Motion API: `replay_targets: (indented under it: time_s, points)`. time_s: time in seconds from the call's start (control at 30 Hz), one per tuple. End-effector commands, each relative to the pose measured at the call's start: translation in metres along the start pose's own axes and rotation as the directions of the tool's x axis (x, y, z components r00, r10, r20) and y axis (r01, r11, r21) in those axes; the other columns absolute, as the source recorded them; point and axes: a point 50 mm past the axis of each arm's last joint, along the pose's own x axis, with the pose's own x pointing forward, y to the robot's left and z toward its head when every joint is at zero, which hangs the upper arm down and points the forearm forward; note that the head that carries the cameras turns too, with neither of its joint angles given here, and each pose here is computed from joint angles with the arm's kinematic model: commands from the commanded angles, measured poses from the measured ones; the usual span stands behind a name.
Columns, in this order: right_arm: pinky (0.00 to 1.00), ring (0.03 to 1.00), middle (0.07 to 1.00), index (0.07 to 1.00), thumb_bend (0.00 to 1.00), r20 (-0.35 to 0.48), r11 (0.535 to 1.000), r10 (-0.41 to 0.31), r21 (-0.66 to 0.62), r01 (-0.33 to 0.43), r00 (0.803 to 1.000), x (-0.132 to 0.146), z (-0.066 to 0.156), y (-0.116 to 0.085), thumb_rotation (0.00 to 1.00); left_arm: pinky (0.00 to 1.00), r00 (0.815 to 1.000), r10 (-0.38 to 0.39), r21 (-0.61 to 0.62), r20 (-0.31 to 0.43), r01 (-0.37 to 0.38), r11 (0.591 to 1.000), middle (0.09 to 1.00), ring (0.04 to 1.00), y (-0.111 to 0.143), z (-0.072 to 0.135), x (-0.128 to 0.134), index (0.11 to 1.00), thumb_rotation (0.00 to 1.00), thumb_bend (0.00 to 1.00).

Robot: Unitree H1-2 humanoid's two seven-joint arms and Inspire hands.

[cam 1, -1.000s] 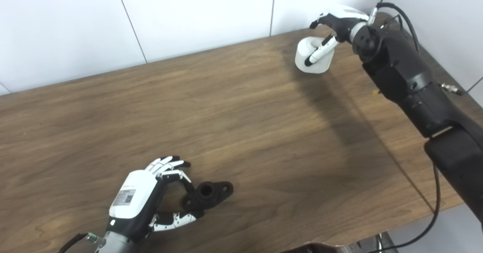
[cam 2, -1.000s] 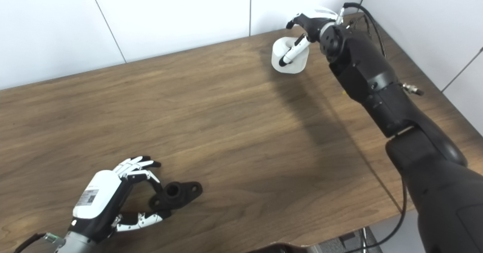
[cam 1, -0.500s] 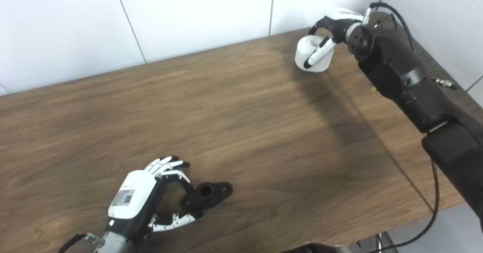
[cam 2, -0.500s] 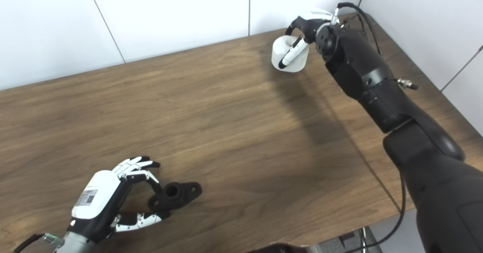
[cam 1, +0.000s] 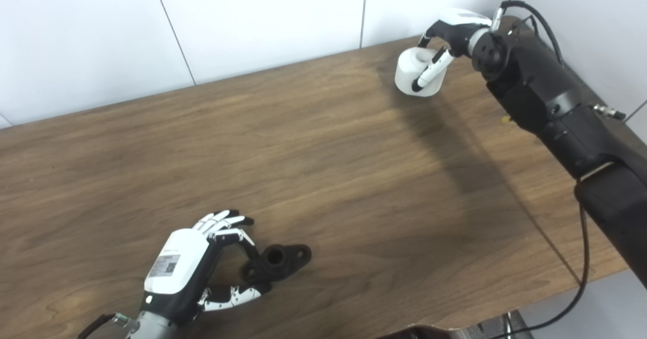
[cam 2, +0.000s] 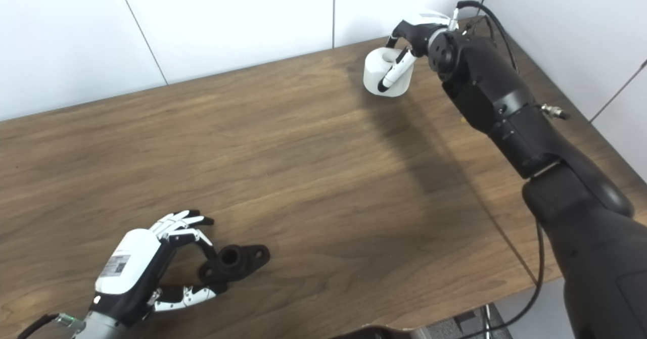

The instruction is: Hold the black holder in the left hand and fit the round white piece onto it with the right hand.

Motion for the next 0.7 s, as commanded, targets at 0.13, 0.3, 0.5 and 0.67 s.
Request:
replay_targets:
  time_s: [0.13,0.3,0.5,0.67]
  points:
    - [0.90,0.978,0.899,0.680,0.84,-0.003,0.993,-0.113,-0.023,0.113,0.994,-0.0084,-0.0075,-0.0389,0.30,0.88,0.989,-0.126,0.000,-0.074,0.126,0.992,0.809,0.889,-0.0153,-0.0128,-0.0173,0.487,0.05,0.52]
    - [0.89,0.972,0.895,0.675,0.85,-0.001,0.994,-0.107,-0.022,0.107,0.994,-0.0085,-0.0086,-0.0365,0.29,0.88,0.989,-0.129,0.000,-0.077,0.129,0.992,0.811,0.892,-0.0145,-0.0123,-0.0169,0.487,0.05,0.52]
    - [0.90,0.971,0.894,0.671,0.85,0.005,0.994,-0.109,-0.014,0.109,0.994,-0.0086,-0.0090,-0.0340,0.28,0.88,0.988,-0.132,0.005,-0.074,0.133,0.991,0.811,0.891,-0.0134,-0.0121,-0.0177,0.487,0.05,0.52]
    - [0.90,0.972,0.894,0.671,0.85,0.004,0.994,-0.108,-0.015,0.108,0.994,-0.0088,-0.0097,-0.0332,0.28,0.88,0.989,-0.129,0.004,-0.070,0.129,0.992,0.808,0.889,-0.0130,-0.0119,-0.0179,0.487,0.05,0.52]
